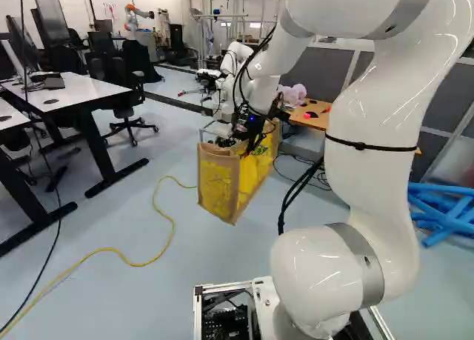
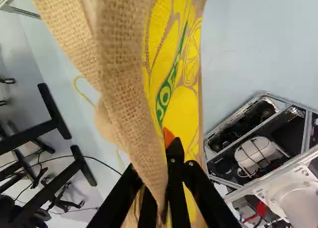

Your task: Pick up the bag on the ground and place it on the table

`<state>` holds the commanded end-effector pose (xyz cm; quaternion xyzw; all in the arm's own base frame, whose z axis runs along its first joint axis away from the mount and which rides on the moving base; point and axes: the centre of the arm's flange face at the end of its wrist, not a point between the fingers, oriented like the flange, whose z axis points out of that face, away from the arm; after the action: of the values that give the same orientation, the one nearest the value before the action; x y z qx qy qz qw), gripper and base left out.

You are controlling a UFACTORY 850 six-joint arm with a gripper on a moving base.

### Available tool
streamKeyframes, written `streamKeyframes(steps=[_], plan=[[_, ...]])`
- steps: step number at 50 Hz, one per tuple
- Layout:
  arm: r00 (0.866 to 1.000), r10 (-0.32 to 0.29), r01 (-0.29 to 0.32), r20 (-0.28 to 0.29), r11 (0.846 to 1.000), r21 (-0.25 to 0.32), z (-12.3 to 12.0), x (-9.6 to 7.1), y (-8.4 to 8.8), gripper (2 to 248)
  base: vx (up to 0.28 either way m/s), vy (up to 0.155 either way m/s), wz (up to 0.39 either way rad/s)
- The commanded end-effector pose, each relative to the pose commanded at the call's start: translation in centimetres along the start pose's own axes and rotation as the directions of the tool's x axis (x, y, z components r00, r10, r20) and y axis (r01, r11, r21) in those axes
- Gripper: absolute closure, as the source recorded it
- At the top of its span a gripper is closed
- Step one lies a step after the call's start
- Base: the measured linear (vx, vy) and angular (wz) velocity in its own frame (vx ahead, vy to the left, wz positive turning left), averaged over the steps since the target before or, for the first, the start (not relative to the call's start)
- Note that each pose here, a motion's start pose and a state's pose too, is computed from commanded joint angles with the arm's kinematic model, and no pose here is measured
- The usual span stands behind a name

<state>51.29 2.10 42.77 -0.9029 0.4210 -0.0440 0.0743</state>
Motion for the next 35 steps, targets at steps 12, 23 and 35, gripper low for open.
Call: streamKeyframes(steps=[12,23,35], plan=[[1.000,-0.025,0.025,-0.017,1.000,0.002,-1.8,-0.2,0.2,228,0.000,0.000,0.000],[0.998,-0.052,0.052,-0.039,0.999,0.003,-3.4,-0.4,0.4,228,0.000,0.000,0.000],[0.995,-0.074,0.074,-0.062,0.997,0.008,-5.2,-0.6,0.6,228,0.000,0.000,0.000]])
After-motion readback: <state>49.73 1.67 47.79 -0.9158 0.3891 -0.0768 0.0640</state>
